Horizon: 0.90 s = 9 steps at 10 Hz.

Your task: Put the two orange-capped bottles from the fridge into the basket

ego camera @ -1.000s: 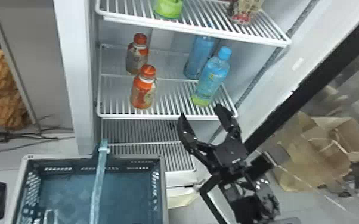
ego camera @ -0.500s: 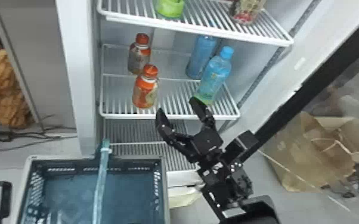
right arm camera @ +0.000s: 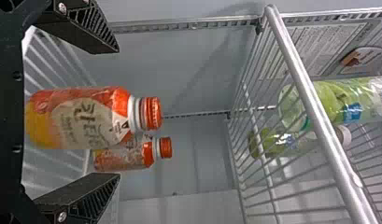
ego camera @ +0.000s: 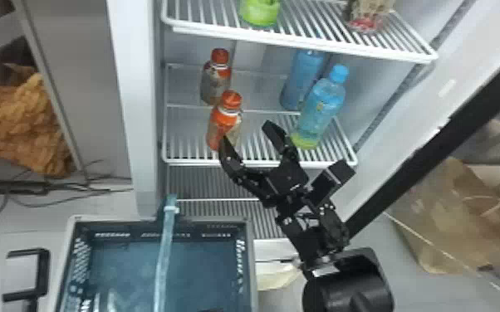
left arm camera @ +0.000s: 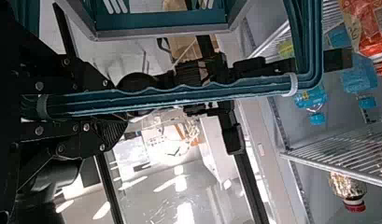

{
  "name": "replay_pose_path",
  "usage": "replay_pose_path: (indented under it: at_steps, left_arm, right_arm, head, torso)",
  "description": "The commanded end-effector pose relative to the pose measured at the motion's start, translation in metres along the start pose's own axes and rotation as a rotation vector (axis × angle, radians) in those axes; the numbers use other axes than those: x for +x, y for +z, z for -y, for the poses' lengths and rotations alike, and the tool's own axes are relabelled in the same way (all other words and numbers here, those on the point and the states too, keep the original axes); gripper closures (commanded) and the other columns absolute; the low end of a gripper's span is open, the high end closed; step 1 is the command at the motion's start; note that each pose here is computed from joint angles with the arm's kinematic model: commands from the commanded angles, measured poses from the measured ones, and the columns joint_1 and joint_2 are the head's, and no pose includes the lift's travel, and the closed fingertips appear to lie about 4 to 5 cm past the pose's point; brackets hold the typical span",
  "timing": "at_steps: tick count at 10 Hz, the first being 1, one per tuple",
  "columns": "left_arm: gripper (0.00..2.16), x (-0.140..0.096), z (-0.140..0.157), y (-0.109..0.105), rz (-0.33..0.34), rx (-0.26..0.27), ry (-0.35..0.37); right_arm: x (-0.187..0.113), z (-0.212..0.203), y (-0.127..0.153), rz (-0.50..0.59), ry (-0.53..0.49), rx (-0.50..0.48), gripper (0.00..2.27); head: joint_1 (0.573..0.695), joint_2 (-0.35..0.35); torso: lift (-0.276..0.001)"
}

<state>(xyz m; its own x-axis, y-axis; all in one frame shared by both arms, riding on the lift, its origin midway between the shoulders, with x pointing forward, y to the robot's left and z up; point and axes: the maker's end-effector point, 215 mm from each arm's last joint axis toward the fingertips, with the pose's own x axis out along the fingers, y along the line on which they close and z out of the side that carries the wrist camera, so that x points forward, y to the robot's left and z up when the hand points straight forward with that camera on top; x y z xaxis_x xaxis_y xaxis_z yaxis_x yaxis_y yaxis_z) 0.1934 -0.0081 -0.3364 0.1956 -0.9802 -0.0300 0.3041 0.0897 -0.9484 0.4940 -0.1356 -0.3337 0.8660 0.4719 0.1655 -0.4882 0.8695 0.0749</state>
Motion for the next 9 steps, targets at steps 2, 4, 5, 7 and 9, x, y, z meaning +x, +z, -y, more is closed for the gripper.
replay_pose_path:
  at_steps: [2,4,5,7,9]
  left_arm:
    - [1.2,-0.001,0.0,0.0,0.006,-0.001,0.001]
    - [1.2,0.0,0.0,0.0,0.004,-0.002,-0.001]
    - [1.2,0.0,-0.001,0.0,0.004,-0.004,0.0]
    - [1.2,0.0,0.0,0.0,0.002,-0.002,-0.001]
    - [1.2,0.0,0.0,-0.001,0.004,-0.004,-0.001]
  right_arm:
    - [0.013,-0.002,-0.001,0.003,0.01,-0.007,0.09]
    - [0.025,0.001,-0.004,-0.002,0.008,-0.023,0.09]
    - [0.034,-0.001,-0.005,-0.003,0.015,-0.026,0.09]
    - [0.043,-0.001,-0.006,-0.002,0.016,-0.025,0.09]
    - [0.051,-0.001,-0.013,-0.017,0.018,-0.033,0.09]
  head:
    - [0.695,-0.232]
    - [0.695,-0.223]
    - [0.695,-0.218]
    - [0.695,-0.206]
    - [0.695,-0.193]
  torso:
    - [-0.235]
    - [-0.235]
    - [-0.235]
    - [-0.235]
    - [-0.235]
